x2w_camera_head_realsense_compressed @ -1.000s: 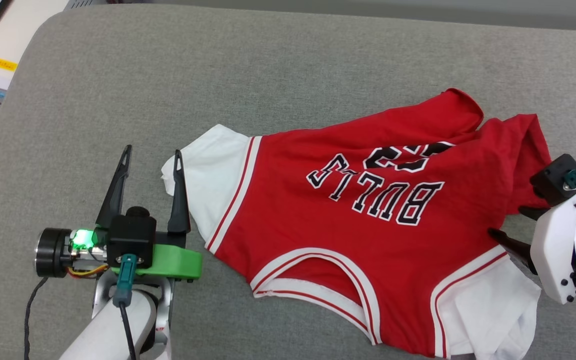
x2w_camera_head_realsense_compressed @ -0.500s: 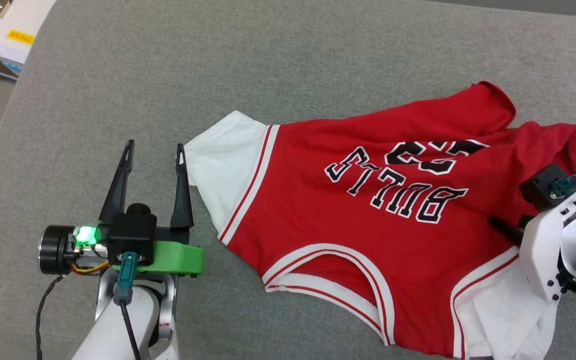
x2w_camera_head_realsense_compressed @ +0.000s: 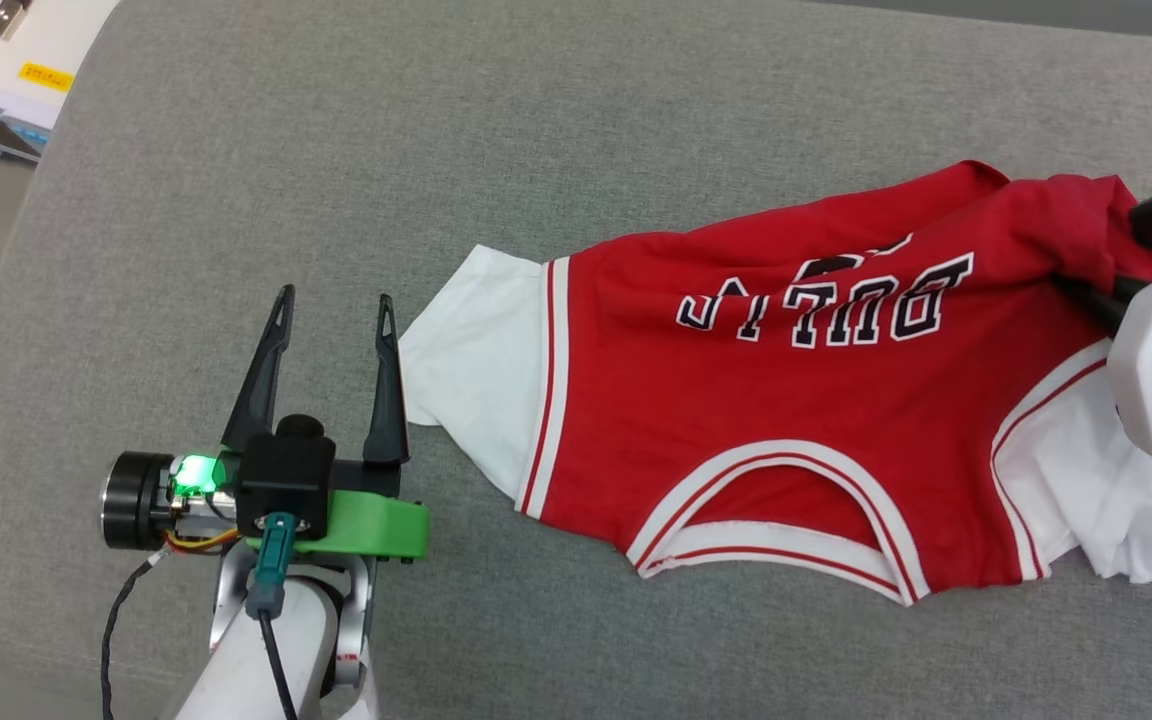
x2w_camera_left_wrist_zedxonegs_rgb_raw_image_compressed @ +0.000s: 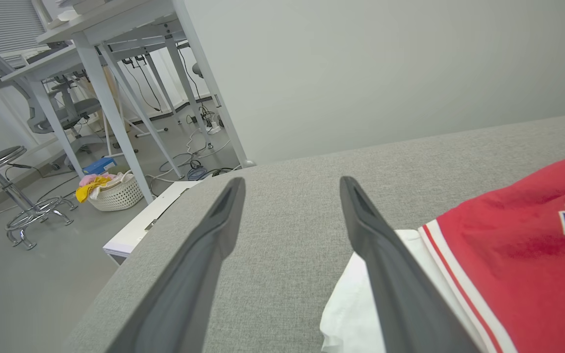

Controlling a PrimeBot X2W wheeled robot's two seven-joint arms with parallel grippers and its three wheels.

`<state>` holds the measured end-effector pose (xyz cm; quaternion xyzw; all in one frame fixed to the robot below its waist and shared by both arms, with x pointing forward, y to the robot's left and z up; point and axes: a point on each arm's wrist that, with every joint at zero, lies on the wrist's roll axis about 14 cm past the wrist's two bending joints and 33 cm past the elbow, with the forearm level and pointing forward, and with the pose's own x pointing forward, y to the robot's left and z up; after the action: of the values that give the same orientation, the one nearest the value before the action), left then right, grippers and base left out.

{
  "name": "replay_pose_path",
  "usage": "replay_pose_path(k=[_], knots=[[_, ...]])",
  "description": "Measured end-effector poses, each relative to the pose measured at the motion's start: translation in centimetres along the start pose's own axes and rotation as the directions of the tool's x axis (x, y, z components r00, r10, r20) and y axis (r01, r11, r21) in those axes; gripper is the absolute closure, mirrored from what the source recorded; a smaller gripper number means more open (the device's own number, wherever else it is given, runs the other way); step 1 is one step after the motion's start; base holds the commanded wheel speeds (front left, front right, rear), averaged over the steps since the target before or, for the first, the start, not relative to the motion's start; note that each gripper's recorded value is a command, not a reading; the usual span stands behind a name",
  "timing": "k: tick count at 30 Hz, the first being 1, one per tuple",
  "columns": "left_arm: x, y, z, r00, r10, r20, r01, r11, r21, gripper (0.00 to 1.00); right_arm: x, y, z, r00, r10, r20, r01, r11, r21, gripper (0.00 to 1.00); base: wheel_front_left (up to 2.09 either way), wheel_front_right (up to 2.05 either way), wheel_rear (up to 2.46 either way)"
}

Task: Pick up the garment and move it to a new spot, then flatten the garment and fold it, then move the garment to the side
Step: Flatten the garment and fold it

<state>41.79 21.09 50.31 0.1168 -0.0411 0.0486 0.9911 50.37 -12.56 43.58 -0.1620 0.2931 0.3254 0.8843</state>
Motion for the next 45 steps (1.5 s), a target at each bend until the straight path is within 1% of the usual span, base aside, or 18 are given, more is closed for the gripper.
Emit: replay_pose_path(k=[4, 6, 9, 11, 13, 15, 16, 17, 20, 22, 24, 26, 30, 34, 37, 38, 42, 45], knots=[[-0.2, 0.2, -0.6, 1.000, 0.011, -0.021, -0.011, 1.000, 0.000, 0.00, 2.1, -0.6, 1.1, 1.000, -0.006, -0.017, 0.005, 1.000, -0.010, 1.00, 0.00, 0.00, 0.00], [-0.3, 0.4, -0.9, 0.999, 0.018, -0.031, -0.018, 1.000, 0.000, 0.00, 3.2, -1.0, 0.9, 0.999, -0.015, -0.041, 0.015, 1.000, -0.019, 1.00, 0.00, 0.00, 0.00], [-0.4, 0.6, -1.4, 0.999, 0.028, -0.046, -0.028, 1.000, 0.003, 0.00, 5.0, -0.9, -0.4, 0.996, -0.015, -0.089, 0.015, 1.000, -0.009, 1.00, 0.00, 0.00, 0.00], [-0.5, 0.9, -1.6, 0.998, 0.035, -0.052, -0.035, 0.999, 0.010, 0.00, 6.0, 0.0, -2.3, 0.989, 0.004, -0.147, -0.004, 1.000, -0.005, 1.00, 0.00, 0.00, 0.00], [-0.5, 1.0, -1.6, 0.998, 0.038, -0.051, -0.037, 0.999, 0.013, 0.00, 6.3, 0.3, -3.0, 0.987, 0.007, -0.161, -0.006, 1.000, 0.008, 1.00, 0.00, 0.00, 0.00], [-0.4, 1.1, -1.5, 0.998, 0.038, -0.047, -0.038, 0.999, 0.016, 0.00, 6.4, 0.3, -3.1, 0.990, 0.007, -0.141, -0.003, 0.999, 0.033, 1.00, 0.00, 0.00, 0.00], [-0.3, 1.1, -1.3, 0.999, 0.036, -0.040, -0.036, 0.999, 0.014, 0.00, 6.1, 0.0, -2.7, 0.995, -0.006, -0.095, 0.010, 0.999, 0.032, 0.07, 0.00, 0.00, 0.00], [-0.3, 1.1, -1.1, 0.999, 0.032, -0.035, -0.031, 0.999, 0.013, 0.00, 5.9, 0.0, -2.4, 0.998, -0.013, -0.064, 0.015, 0.999, 0.035, 0.00, 0.00, 0.00, 0.00], [-0.2, 1.2, -0.5, 0.999, 0.033, -0.017, -0.033, 0.999, 0.016, 0.00, 4.9, -0.7, -1.1, 0.997, -0.049, 0.064, 0.046, 0.998, 0.046, 0.00, 0.00, 0.00, 0.00], [-0.1, 1.4, -0.1, 1.000, 0.029, -0.005, -0.029, 0.999, 0.016, 0.00, 3.8, -1.5, 0.2, 0.981, -0.090, 0.174, 0.079, 0.994, 0.070, 0.00, 0.00, 0.00, 0.00], [0.0, 1.4, 0.5, 1.000, 0.015, 0.015, -0.016, 1.000, 0.020, 0.00, 2.3, -2.3, 1.3, 0.952, -0.138, 0.275, 0.113, 0.988, 0.105, 0.00, 0.00, 0.00, 0.00], [0.2, 1.2, 1.1, 0.999, -0.010, 0.034, 0.010, 1.000, 0.023, 0.00, 0.8, -3.2, 1.7, 0.921, -0.190, 0.340, 0.153, 0.979, 0.132, 0.00, 0.00, 0.00, 0.00], [0.6, 0.9, 2.4, 0.994, -0.077, 0.074, 0.074, 0.997, 0.037, 0.00, -2.7, -5.1, 2.1, 0.847, -0.303, 0.436, 0.244, 0.952, 0.187, 0.00, 0.00, 0.00, 0.00], [1.9, 0.5, 3.6, 0.979, -0.174, 0.109, 0.171, 0.985, 0.035, 0.00, -5.4, -4.7, 2.1, 0.789, -0.365, 0.494, 0.284, 0.930, 0.232, 0.00, 0.00, 0.00, 0.00], [3.2, -0.1, 3.5, 0.962, -0.265, 0.069, 0.263, 0.964, 0.044, 0.00, -6.7, -3.6, 1.3, 0.781, -0.384, 0.493, 0.301, 0.923, 0.240, 0.00, 0.00, 0.00, 0.00], [3.6, -0.1, 3.6, 0.959, -0.278, 0.063, 0.275, 0.960, 0.048, 0.00, -7.0, -3.4, 1.1, 0.782, -0.388, 0.488, 0.307, 0.921, 0.241, 0.00, 0.00, 0.00, 0.00], [5.6, -1.1, 3.4, 0.935, -0.351, -0.055, 0.353, 0.934, 0.048, 0.00, -8.1, -1.9, 0.9, 0.779, -0.403, 0.481, 0.321, 0.914, 0.247, 0.00, 0.00, 0.00, 0.00], [6.2, -1.6, 1.7, 0.899, -0.384, -0.213, 0.401, 0.915, 0.042, 0.00, -8.8, -1.3, 1.0, 0.775, -0.415, 0.477, 0.330, 0.909, 0.254, 0.00, 0.00, 0.00, 0.00]])
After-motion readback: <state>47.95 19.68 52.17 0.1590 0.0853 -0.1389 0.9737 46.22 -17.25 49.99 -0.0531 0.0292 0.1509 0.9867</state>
